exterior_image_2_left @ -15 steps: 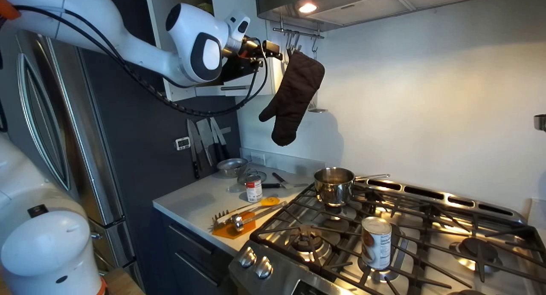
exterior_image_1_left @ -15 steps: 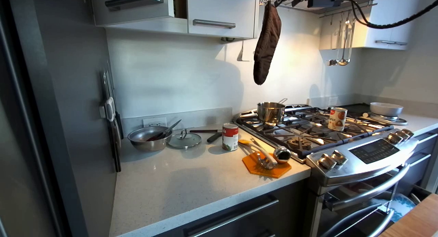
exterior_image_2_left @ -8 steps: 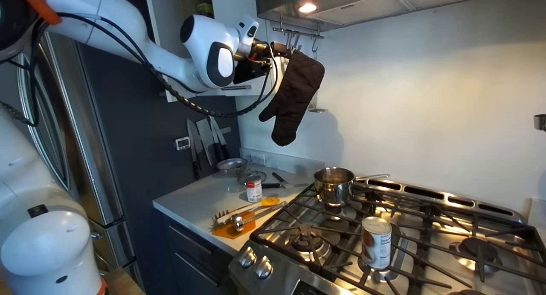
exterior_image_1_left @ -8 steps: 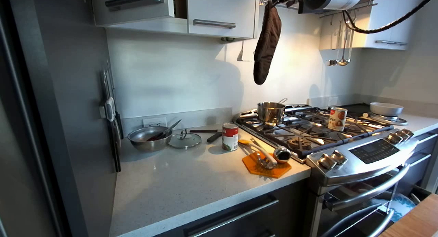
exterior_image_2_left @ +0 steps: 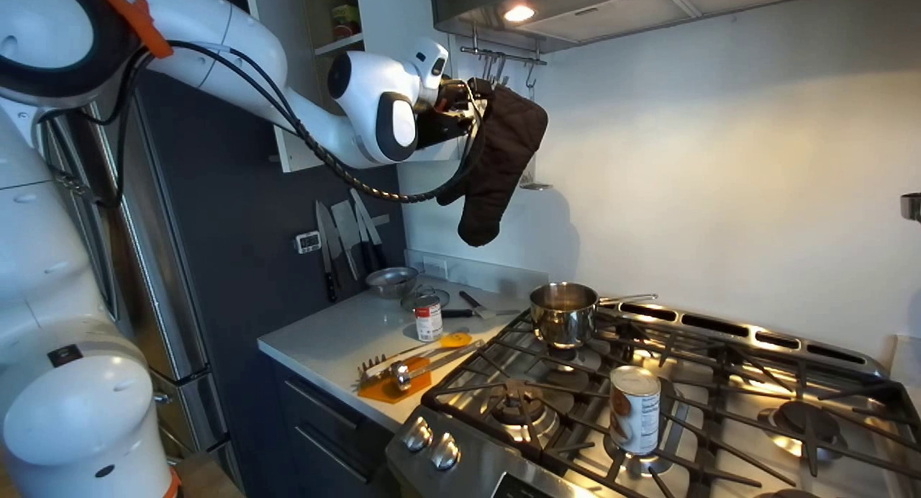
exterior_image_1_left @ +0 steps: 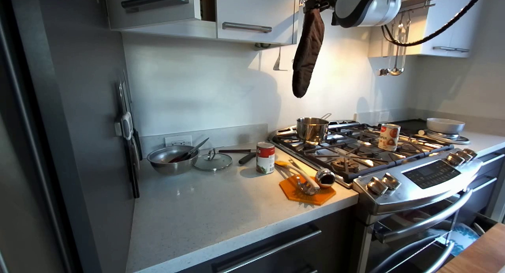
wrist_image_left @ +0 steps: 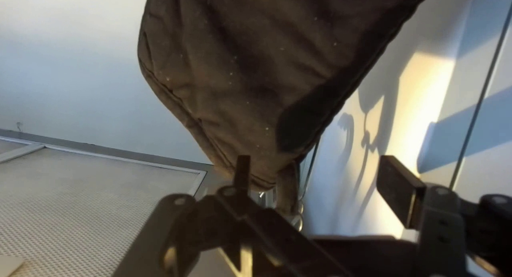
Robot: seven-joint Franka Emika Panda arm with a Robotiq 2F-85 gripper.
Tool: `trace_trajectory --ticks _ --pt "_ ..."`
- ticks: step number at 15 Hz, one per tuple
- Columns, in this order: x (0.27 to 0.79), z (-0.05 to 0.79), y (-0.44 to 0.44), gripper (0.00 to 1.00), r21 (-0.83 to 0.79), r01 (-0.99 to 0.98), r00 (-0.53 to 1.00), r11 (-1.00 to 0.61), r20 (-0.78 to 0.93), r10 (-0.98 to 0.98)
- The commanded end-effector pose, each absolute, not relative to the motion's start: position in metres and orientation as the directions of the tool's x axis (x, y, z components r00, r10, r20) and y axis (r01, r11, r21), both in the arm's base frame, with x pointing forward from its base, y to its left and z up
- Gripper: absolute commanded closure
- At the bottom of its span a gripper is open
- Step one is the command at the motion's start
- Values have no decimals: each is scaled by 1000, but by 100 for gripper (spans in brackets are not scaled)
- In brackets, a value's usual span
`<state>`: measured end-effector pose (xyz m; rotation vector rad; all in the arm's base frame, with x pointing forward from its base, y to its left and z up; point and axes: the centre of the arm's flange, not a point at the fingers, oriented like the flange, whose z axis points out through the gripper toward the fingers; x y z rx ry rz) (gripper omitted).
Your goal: Put the brown oven mitt on the left side of the counter.
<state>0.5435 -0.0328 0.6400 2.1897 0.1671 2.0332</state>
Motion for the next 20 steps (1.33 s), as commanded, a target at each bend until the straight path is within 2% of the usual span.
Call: trace_trajectory --ticks 1,4,6,7,8,10,13,15,20 --pt "561 636 -38 19 207 -23 33 -978 978 206" --pt "566 632 -38 20 212 -25 18 -977 977 212" --pt "569 631 -39 28 215 -26 12 -976 977 215" --pt "570 630 -39 39 216 -27 10 -976 976 216" --pt "571 630 -39 43 217 -28 9 -976 976 216" --pt "572 630 -40 63 219 -29 6 -975 976 219" --pt "571 632 -41 88 228 -36 10 -973 974 227" --pt "570 633 -42 95 235 -43 13 -971 972 235" --pt "564 638 -49 96 248 -80 14 -965 969 248"
